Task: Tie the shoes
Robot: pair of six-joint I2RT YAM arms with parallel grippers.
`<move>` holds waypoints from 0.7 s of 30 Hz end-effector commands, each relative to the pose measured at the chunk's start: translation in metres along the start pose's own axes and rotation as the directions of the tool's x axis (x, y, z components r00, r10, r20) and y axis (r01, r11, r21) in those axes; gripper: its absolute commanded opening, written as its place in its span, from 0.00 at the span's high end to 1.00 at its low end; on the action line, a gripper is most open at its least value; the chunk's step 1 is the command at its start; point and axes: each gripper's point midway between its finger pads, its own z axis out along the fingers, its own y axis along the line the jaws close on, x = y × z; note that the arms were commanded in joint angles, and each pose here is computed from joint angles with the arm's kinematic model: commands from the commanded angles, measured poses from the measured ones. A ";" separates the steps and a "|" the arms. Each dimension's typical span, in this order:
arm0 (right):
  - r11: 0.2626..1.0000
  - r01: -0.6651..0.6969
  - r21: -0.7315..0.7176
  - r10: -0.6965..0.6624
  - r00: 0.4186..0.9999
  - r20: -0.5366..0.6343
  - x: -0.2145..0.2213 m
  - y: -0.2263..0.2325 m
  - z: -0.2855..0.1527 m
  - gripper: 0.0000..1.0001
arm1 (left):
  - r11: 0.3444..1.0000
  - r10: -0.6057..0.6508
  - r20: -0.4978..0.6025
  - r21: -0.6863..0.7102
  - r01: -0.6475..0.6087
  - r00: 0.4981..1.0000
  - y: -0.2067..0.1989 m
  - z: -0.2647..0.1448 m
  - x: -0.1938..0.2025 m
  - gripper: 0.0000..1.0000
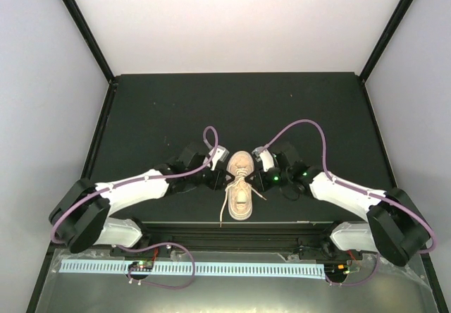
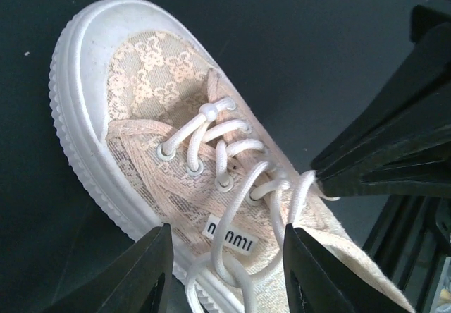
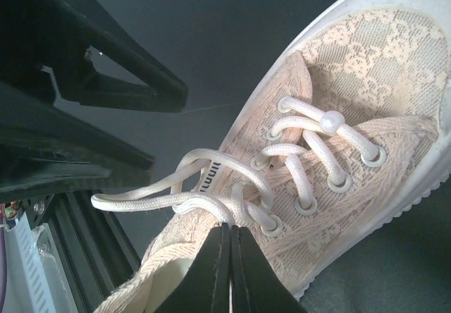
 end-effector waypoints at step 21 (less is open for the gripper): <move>0.999 0.029 -0.017 -0.028 0.999 0.034 -0.006 0.007 -0.005 0.98 | 0.999 0.008 -0.068 0.033 -0.006 0.998 0.002 0.028 -0.003 0.80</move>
